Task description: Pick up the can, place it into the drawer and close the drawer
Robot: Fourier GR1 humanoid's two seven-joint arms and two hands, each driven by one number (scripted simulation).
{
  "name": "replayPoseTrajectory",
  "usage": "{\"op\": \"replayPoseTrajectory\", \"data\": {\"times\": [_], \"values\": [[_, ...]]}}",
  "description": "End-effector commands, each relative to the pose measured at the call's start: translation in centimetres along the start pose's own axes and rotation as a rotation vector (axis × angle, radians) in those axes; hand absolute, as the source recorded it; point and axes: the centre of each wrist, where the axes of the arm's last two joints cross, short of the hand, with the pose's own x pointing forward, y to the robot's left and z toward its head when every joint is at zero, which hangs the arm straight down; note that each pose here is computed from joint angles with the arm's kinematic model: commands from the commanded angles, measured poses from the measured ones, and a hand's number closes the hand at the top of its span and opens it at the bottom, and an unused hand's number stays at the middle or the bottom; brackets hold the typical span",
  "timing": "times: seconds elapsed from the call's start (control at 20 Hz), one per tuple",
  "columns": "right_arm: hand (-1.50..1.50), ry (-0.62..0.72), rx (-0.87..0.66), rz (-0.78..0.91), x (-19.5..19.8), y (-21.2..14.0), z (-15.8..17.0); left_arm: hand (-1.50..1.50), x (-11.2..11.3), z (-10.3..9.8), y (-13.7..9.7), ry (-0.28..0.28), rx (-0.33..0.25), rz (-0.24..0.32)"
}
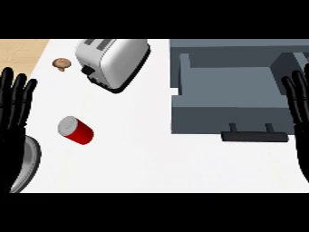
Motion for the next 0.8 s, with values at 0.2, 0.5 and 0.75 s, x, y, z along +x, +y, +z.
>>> {"op": "replayPoseTrajectory", "data": {"times": [0.2,0.5,0.75], "values": [[-1.50,-0.029,-0.028,0.004,-0.6,-0.1,0.1,-1.50,0.5,-0.2,-1.9,-0.115,-0.601,0.384],[-1.50,0.291,-0.097,0.033,-2.5,-1.4,2.7,-1.50,-2.2,1.4,6.8,0.241,-0.834,0.282],[-1.50,0.315,-0.113,0.040,-1.0,-2.4,3.3,-1.50,-2.2,-1.2,14.0,0.235,-0.871,0.309]]}}
